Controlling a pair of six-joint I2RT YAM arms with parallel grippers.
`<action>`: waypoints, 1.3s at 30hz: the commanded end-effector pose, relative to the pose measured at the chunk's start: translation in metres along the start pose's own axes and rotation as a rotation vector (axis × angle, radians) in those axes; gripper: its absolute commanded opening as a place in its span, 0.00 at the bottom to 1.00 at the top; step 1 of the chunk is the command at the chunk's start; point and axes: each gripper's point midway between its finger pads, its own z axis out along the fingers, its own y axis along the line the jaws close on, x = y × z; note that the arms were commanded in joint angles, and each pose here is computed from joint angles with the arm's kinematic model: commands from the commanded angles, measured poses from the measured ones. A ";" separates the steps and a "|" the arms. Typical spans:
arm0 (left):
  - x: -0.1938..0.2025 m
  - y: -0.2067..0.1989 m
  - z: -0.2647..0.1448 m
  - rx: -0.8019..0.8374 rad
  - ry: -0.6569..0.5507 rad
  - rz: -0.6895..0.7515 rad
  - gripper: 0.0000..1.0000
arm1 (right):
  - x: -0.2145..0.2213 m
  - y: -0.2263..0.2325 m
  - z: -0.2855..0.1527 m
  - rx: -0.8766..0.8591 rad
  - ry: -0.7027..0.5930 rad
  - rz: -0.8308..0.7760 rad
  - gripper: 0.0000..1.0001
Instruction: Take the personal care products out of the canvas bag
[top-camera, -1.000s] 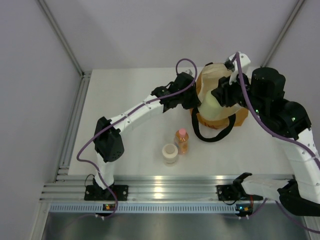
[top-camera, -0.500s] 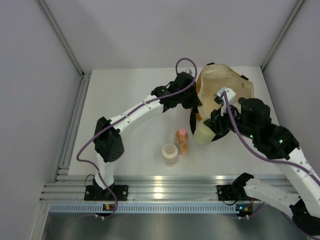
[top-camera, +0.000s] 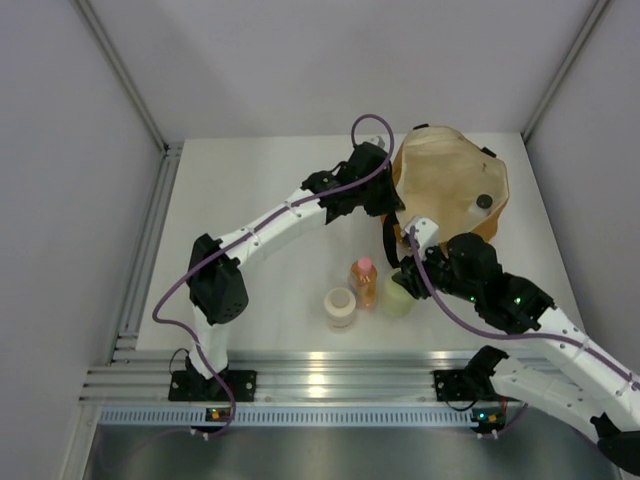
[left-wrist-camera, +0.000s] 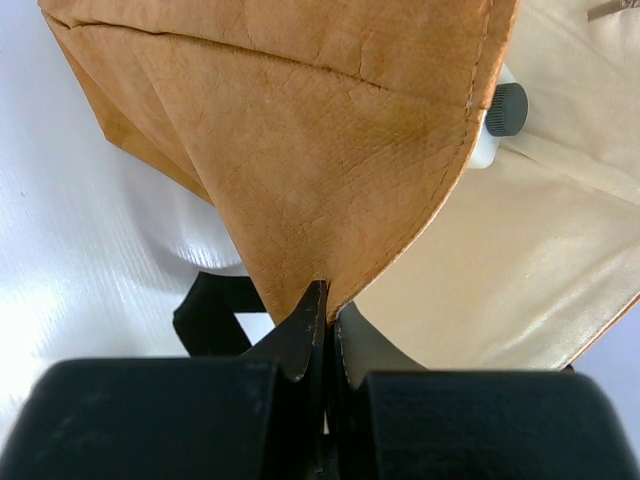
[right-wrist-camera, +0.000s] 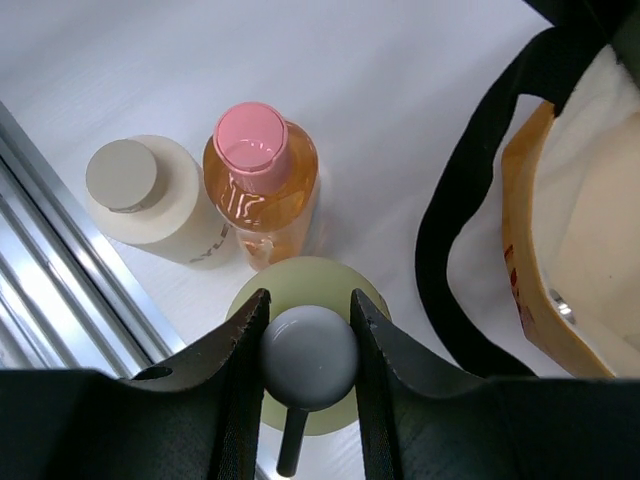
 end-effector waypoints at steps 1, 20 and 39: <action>-0.010 -0.022 -0.012 0.058 -0.025 0.002 0.00 | -0.073 0.007 -0.005 0.001 -0.351 -0.046 0.00; -0.010 -0.020 -0.011 0.054 -0.024 0.011 0.00 | -0.009 0.022 0.031 0.032 -0.296 0.036 0.36; -0.010 -0.028 -0.015 0.081 -0.013 -0.010 0.00 | -0.098 -0.079 -0.040 0.475 -0.292 0.280 0.70</action>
